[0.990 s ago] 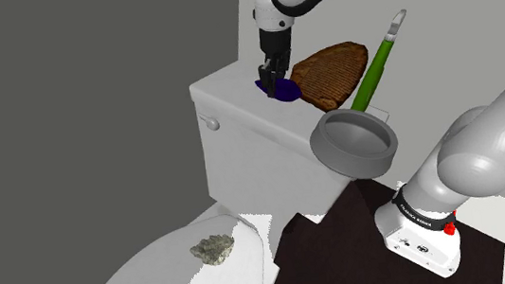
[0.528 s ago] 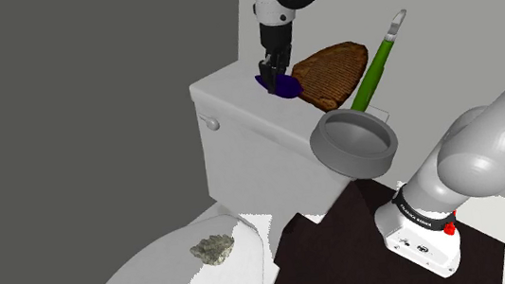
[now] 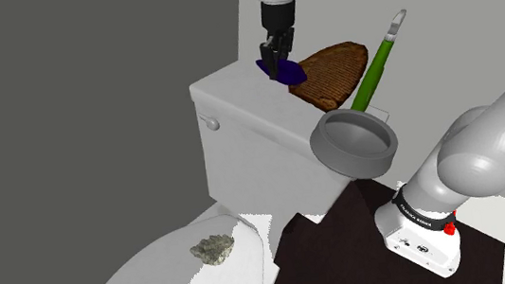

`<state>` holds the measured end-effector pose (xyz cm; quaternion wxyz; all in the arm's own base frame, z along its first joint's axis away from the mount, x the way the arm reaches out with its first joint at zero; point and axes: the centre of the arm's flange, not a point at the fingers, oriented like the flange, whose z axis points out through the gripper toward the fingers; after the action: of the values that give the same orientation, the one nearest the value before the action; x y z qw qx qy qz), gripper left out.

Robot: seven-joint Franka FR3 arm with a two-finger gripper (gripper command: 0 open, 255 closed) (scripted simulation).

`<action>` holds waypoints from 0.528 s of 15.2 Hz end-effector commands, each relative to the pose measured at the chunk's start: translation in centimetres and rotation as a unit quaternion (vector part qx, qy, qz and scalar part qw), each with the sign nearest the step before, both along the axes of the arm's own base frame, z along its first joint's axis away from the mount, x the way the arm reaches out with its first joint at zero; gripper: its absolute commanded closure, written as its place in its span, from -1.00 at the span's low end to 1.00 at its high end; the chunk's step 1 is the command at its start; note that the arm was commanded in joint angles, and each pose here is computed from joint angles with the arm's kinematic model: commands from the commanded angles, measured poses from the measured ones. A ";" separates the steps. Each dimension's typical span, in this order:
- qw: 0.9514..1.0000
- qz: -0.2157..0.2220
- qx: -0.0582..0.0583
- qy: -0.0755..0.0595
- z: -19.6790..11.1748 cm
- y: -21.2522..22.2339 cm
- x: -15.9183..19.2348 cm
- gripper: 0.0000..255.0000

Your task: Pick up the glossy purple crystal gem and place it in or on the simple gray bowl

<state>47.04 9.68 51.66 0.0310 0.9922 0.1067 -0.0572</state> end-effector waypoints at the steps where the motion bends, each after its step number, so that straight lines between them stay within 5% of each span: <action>1: 1.000 0.000 0.000 0.000 1.0 0.0 -0.1 1.00; 8: 1.000 0.000 0.000 0.000 4.7 0.0 -0.1 1.00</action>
<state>46.96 9.78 55.87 0.0309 0.9922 0.1066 -0.0573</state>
